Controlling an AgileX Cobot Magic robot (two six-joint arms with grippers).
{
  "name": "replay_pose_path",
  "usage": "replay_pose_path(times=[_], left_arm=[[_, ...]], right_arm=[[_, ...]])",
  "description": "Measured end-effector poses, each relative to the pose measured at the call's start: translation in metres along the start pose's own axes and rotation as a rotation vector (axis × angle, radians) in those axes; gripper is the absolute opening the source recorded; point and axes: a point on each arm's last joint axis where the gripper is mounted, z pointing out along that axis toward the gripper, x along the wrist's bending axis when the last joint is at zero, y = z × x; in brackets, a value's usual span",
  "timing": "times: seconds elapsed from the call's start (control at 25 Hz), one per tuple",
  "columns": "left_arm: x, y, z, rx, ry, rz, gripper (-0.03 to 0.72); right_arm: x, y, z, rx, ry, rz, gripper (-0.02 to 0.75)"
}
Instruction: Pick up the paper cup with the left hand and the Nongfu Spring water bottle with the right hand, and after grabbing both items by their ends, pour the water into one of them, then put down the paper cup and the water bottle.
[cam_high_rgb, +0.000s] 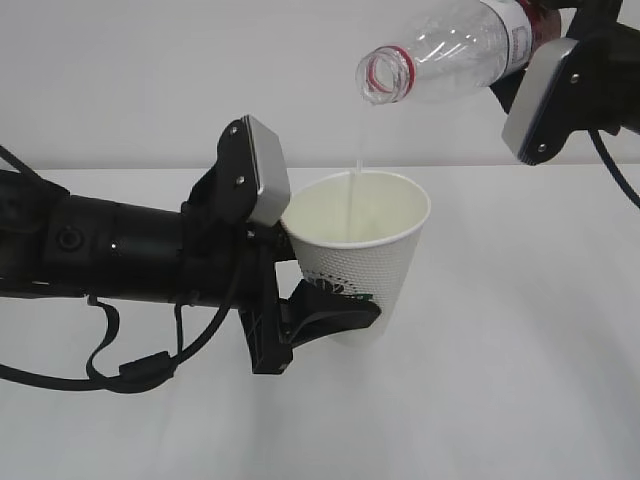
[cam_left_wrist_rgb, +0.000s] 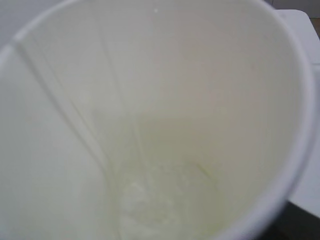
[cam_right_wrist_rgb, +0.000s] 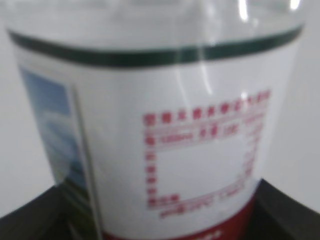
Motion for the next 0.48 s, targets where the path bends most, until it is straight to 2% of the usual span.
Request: replay_pose_path(times=[0.48], left_arm=[[0.0, 0.0, 0.0, 0.0, 0.0, 0.0, 0.496]], right_arm=[[0.0, 0.0, 0.0, 0.0, 0.0, 0.0, 0.522]])
